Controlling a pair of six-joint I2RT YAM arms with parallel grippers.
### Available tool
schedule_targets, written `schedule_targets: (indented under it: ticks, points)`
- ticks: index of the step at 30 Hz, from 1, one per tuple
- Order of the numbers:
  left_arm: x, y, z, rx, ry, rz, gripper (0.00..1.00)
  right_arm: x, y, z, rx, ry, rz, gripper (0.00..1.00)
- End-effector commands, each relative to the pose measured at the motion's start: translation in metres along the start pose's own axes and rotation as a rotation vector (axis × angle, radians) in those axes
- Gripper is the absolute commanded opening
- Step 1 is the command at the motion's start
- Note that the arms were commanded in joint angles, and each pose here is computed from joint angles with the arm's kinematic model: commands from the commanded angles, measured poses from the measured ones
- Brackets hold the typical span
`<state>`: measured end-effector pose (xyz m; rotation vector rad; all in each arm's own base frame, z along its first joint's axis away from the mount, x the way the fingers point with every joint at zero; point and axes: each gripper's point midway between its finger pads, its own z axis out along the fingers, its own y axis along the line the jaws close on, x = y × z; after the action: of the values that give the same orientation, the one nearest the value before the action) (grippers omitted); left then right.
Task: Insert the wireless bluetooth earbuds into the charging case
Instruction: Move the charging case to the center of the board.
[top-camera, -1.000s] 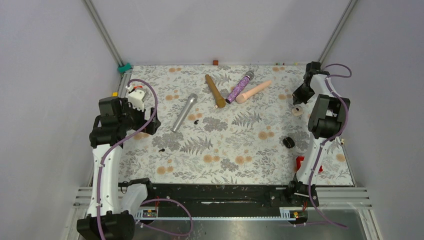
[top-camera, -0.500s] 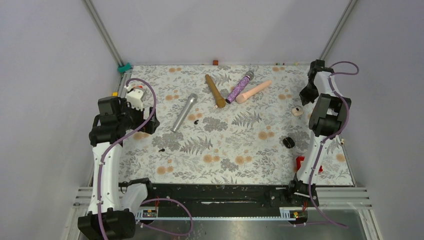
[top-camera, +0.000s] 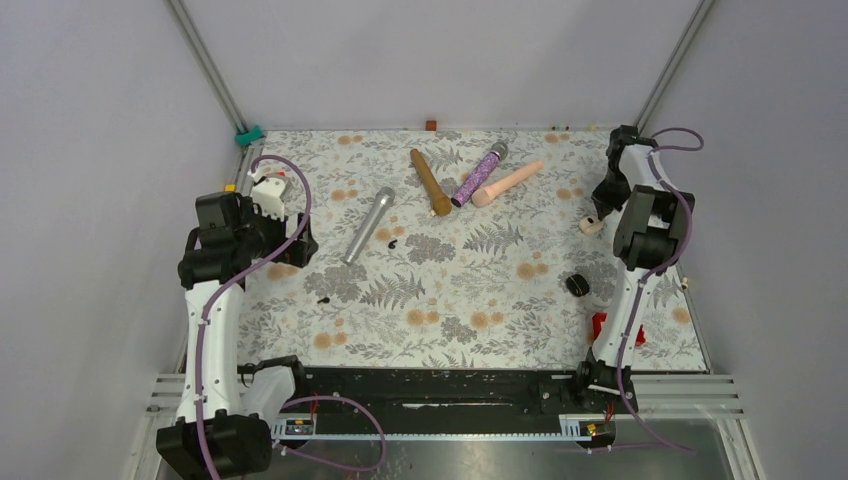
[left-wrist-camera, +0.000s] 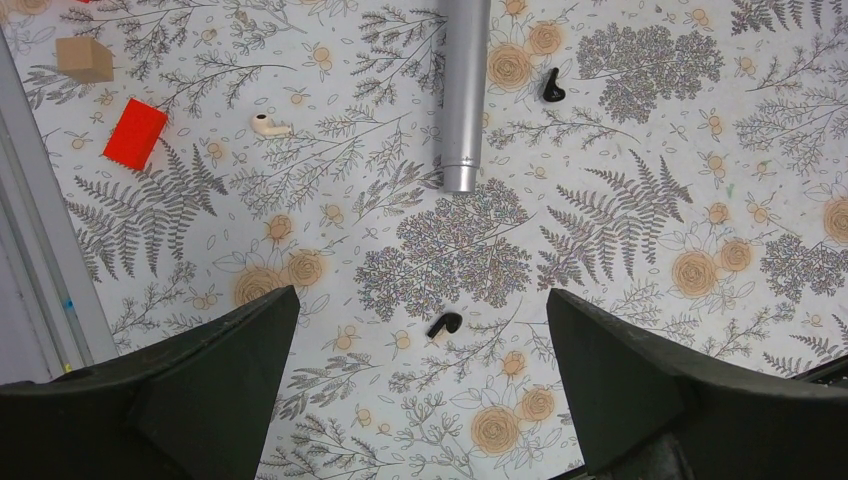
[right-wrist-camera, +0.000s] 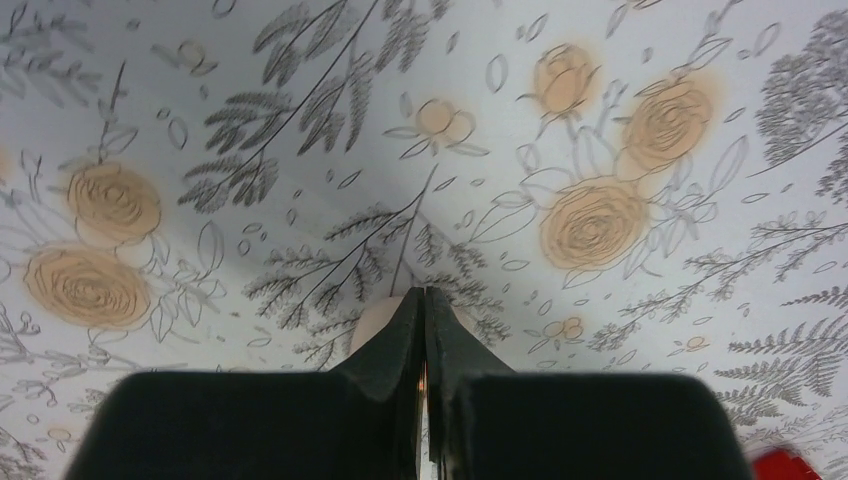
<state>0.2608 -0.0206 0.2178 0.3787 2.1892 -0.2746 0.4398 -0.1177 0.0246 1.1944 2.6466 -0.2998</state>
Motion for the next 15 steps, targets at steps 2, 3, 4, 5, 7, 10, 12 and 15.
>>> schedule_targets:
  ticks: [2,3,4,5,7,10,12,15]
  points:
    - [-0.025,0.0,-0.007,0.009,-0.076,0.046,0.98,0.023,0.02,-0.026,-0.012,-0.003,-0.142,0.0]
    - [-0.025,0.0,-0.008,0.007,-0.077,0.047,0.98,0.027,0.024,-0.028,-0.012,-0.005,-0.162,0.0]
    - [-0.025,0.0,-0.008,0.006,-0.077,0.048,0.98,0.029,0.028,-0.029,-0.011,-0.009,-0.177,0.0]
    - [-0.025,0.0,-0.009,0.004,-0.08,0.049,0.98,0.035,0.03,-0.031,-0.009,0.001,-0.192,0.0]
    - [-0.024,-0.001,-0.01,0.002,-0.079,0.05,0.99,0.048,0.035,-0.033,-0.017,0.023,-0.216,0.0]
    - [-0.025,-0.002,-0.011,0.006,-0.084,0.053,0.98,0.072,0.039,-0.035,-0.039,0.051,-0.26,0.0]
    - [-0.026,-0.004,-0.013,0.009,-0.092,0.057,0.99,0.088,0.043,-0.041,-0.078,0.08,-0.294,0.0]
    - [-0.028,-0.006,-0.015,0.015,-0.104,0.062,0.98,0.088,0.052,-0.059,-0.147,0.066,-0.367,0.0]
